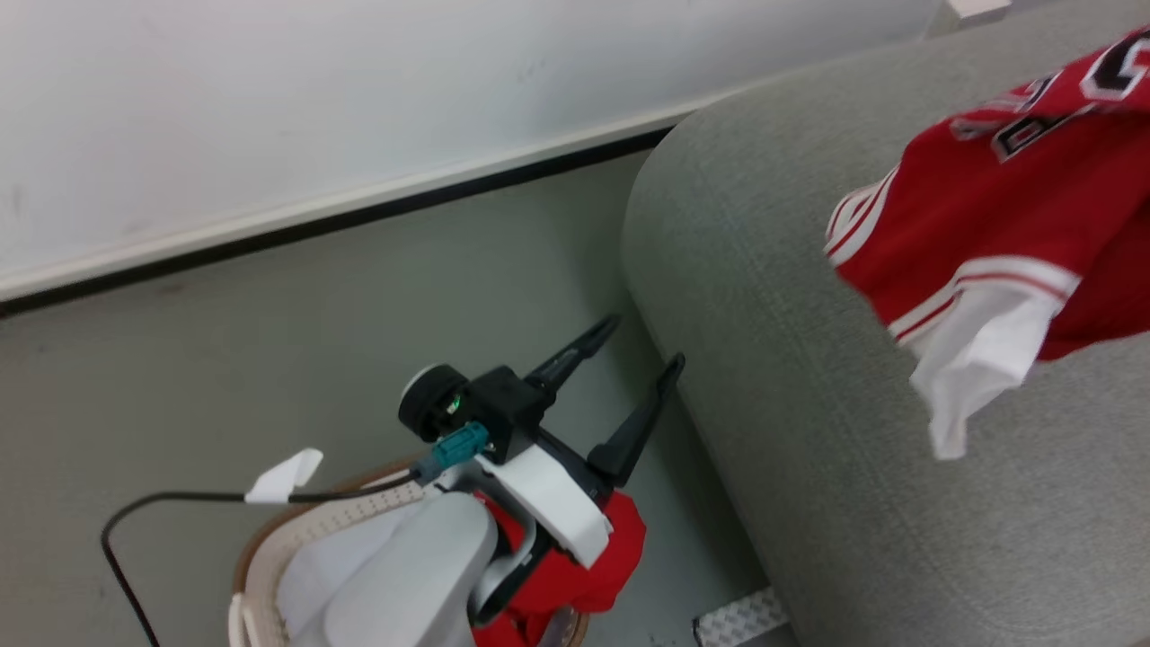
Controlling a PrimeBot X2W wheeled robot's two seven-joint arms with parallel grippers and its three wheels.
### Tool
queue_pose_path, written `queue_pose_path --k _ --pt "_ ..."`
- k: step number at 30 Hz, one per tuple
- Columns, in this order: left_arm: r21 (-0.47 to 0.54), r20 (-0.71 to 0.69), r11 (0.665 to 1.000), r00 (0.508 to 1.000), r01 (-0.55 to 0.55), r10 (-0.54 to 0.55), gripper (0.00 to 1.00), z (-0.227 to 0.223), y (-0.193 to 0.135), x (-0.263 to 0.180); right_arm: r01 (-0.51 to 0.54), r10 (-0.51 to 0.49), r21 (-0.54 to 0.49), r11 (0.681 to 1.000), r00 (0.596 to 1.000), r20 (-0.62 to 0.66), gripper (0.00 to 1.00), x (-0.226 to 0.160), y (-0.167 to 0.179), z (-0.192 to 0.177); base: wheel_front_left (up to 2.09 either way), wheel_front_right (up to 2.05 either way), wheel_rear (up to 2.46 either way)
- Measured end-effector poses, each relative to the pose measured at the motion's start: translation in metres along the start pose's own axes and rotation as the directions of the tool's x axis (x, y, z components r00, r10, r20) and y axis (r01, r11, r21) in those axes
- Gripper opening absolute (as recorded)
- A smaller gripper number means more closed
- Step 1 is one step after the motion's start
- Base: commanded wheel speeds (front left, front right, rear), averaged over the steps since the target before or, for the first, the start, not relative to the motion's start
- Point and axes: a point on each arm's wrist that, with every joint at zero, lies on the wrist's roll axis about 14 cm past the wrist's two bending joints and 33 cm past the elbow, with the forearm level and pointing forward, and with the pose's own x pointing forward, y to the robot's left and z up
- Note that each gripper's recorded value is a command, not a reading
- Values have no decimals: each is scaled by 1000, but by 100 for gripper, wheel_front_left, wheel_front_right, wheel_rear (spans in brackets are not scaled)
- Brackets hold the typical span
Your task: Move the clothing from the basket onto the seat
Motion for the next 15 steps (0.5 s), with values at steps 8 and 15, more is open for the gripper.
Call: queue_pose_path --k 8,15 --pt "-29 -30 995 995 -99 98 100 -37 68 -7 85 -88 -81 993 995 -45 0 80 -50 -32 0 0 0" --pt "-71 -89 976 975 -208 201 100 -81 115 -27 126 -166 -188 974 963 -213 0 107 -78 -118 0 0 0"
